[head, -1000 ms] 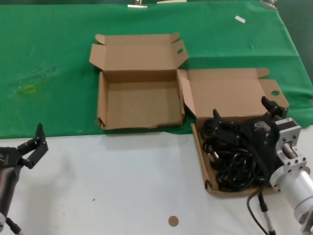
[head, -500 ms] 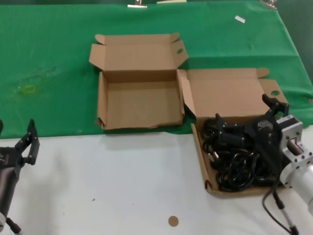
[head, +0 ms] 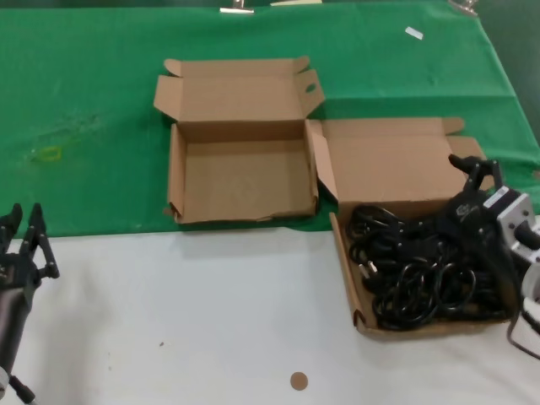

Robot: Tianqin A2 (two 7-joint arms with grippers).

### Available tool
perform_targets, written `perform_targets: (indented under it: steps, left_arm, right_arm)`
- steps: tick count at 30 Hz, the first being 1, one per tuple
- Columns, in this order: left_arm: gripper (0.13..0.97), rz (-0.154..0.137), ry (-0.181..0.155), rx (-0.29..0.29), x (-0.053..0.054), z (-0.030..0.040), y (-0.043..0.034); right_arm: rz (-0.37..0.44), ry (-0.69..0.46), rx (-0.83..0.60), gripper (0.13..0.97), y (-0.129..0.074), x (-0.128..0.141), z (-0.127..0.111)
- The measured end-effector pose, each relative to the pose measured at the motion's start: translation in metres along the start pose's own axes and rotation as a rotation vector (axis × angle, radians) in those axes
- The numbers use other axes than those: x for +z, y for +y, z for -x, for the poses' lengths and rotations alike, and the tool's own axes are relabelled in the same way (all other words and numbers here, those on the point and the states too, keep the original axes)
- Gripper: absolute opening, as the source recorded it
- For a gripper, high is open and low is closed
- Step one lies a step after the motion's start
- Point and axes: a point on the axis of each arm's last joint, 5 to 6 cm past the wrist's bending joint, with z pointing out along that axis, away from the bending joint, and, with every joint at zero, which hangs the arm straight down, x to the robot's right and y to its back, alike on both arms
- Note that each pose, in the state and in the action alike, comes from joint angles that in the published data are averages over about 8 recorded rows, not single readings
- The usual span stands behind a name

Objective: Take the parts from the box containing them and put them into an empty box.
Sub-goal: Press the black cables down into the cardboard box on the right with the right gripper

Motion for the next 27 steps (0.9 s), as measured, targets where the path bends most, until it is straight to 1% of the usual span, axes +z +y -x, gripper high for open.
perform_targets:
  steps: [4,12,21,27]
  left_arm:
    - [0.268,0.000,0.000,0.000,0.000,0.0000,0.0000]
    - [0.170,0.000,0.000,0.000,0.000,0.0000,0.0000]
    - [0.144,0.000,0.000,0.000,0.000,0.0000,0.0000]
    - [0.144,0.000,0.000,0.000,0.000,0.0000,0.0000]
  right_arm:
    - [0.014,-0.063,-0.082,0.966,-0.010,-0.002,-0.019]
    - [0.046,-0.209,-0.223,0.966,-0.032,-0.006,-0.054]
    - [0.099,-0.374,-0.399,0.966,-0.044,-0.007,-0.079]
    - [0.133,-0.473,-0.498,0.966,-0.050,-0.009,-0.092]
